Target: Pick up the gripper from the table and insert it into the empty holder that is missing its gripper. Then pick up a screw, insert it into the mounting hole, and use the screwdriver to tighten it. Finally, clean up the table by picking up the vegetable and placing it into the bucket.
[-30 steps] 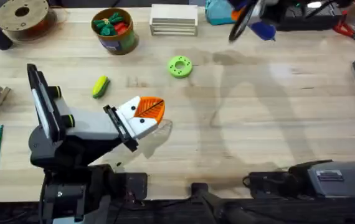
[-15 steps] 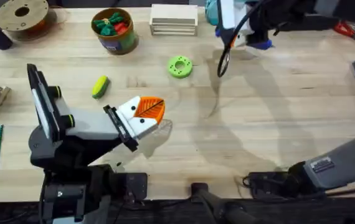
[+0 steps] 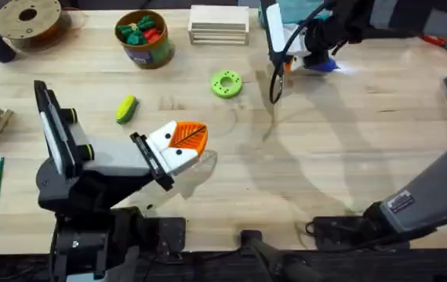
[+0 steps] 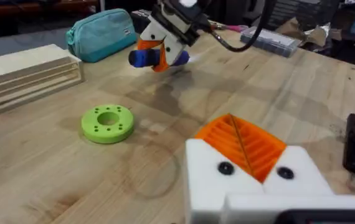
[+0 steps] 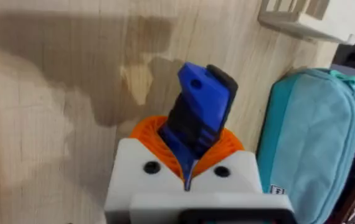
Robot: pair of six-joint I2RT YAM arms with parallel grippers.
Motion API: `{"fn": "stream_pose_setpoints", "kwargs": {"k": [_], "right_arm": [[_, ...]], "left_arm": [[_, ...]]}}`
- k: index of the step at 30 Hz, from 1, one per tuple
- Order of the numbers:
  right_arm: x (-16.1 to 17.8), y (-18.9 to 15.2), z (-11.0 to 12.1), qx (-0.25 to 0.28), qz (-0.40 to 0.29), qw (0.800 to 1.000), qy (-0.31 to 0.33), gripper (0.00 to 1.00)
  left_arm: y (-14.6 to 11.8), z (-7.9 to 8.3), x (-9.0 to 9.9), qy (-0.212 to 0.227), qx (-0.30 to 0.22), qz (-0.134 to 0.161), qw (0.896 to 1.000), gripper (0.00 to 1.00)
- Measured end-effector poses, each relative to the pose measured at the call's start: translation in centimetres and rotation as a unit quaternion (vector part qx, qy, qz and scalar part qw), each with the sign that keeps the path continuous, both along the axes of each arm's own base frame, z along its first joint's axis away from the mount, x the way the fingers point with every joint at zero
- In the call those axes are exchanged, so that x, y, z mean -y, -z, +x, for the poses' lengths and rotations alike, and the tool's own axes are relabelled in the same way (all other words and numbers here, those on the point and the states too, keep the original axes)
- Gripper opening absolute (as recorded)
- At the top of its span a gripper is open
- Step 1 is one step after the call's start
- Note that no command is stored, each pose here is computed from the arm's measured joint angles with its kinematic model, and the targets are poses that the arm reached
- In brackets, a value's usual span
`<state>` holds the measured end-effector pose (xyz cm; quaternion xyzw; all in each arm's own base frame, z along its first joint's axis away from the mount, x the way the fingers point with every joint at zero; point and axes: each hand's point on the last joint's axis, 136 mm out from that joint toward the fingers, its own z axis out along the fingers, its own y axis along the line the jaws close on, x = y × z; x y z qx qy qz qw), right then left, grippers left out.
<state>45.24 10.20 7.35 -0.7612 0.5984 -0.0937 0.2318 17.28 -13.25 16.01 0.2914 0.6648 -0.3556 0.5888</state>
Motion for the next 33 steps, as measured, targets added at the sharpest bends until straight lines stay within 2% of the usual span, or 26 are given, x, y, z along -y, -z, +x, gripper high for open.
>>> {"fn": "stream_pose_setpoints", "kwargs": {"k": [7,9,10,14,15,18,19,28,33], "right_arm": [[0.5,2.5,-0.2,-0.024,-0.016,1.0,-0.001,0.025],[0.5,2.6,-0.3,-0.026,-0.017,1.0,-0.001,0.102],[0.5,2.6,-0.5,-0.031,-0.017,0.999,-0.001,0.202],[0.6,2.9,-0.8,-0.04,-0.019,0.999,-0.002,0.322],[0.5,2.8,-0.6,-0.037,-0.018,0.999,-0.002,0.515],[0.4,2.2,0.0,-0.025,-0.016,1.0,-0.003,0.931],[0.4,2.0,0.2,-0.022,-0.016,1.0,-0.003,0.972],[0.5,2.0,-0.5,-0.039,-0.012,0.999,0.011,0.99],[0.6,0.9,-1.0,-0.051,0.01,0.997,0.062,0.99]], "left_arm": [[0.0,0.0,0.0,0.0,0.0,0.0,1.0,0.005],[0.0,0.0,0.0,0.0,0.0,0.0,1.0,0.005],[0.0,0.0,0.0,0.0,0.0,0.0,1.0,0.005],[0.0,0.0,0.0,0.0,0.0,0.0,1.0,0.005],[0.0,0.0,0.0,0.0,0.0,0.0,1.0,0.005],[0.0,0.0,0.0,0.0,0.0,0.0,1.0,0.005],[0.0,0.0,0.0,0.0,0.0,0.0,1.0,0.005],[0.0,0.0,0.0,0.0,0.0,0.0,1.0,0.005],[0.0,0.0,0.0,0.0,0.0,0.0,1.0,0.005]]}}
